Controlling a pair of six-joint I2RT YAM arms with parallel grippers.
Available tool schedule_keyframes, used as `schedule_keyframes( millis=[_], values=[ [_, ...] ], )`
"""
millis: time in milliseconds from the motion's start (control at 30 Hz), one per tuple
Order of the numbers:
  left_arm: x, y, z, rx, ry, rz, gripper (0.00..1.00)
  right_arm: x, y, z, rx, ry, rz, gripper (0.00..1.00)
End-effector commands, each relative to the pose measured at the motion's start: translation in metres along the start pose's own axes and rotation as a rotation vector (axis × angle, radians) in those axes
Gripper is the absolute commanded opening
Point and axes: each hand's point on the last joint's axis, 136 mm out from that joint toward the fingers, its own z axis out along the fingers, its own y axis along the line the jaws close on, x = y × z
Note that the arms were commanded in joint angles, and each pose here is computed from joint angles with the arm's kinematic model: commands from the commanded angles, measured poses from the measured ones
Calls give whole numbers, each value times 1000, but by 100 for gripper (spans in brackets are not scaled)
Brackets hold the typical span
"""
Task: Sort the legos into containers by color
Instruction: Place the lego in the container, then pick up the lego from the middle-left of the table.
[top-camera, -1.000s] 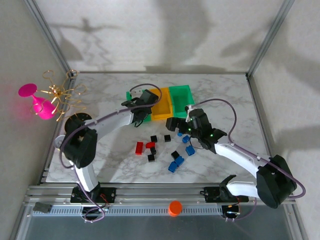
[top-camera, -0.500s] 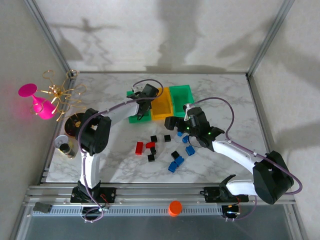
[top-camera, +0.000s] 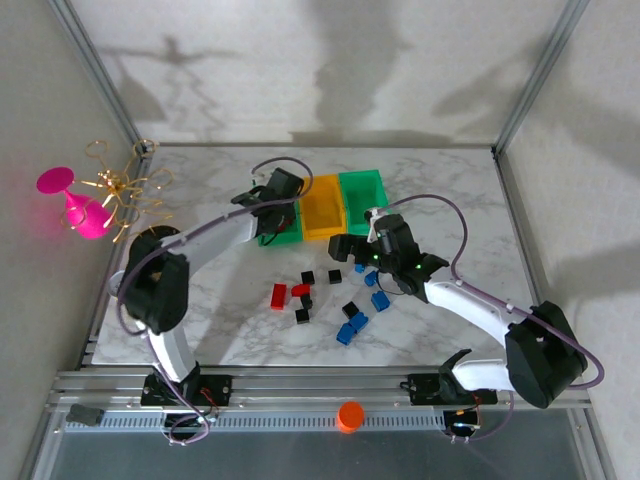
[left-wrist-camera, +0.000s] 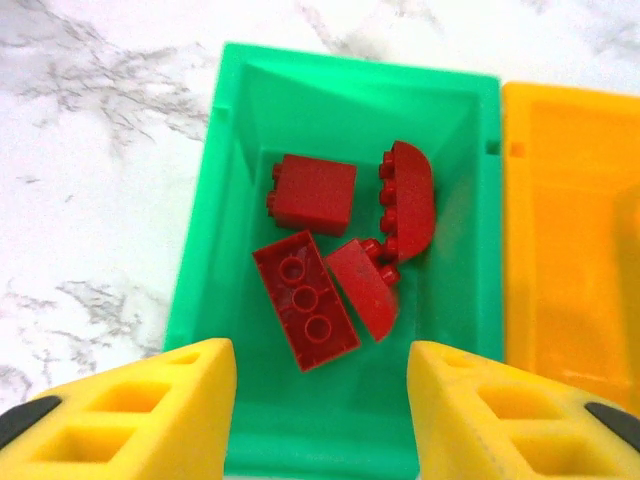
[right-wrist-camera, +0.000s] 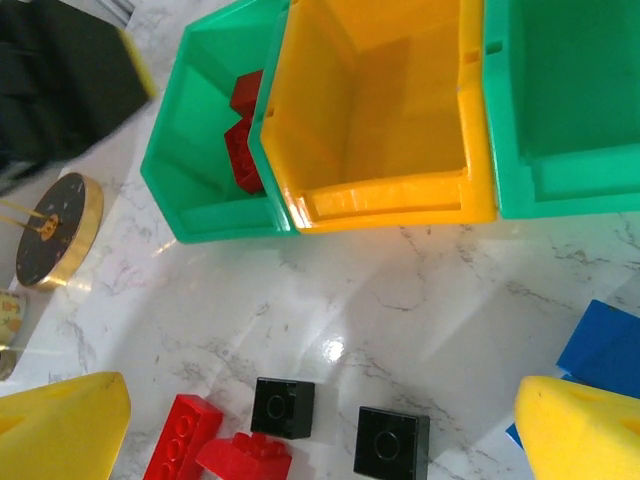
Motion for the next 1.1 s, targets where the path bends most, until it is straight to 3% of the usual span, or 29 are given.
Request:
schedule_keyframes(
  millis=[0,300,567,700,1067],
  values=[
    [7,3,-29,59,-5,-30,48,10,4,5,-14,52,-44,99],
    [66,35,-75,123,53,-23,50,53,24,13,-10,153,-171,99],
    [130,51,-97,162,156,29,52,82,31,10,-21,181,-167,99],
    [161,41,-100,243,220,42,53,94,34,7,-29,170,-159,99],
    [204,35,-80,176,280,188,55,93,22,0,33,113,-131,99]
  ],
)
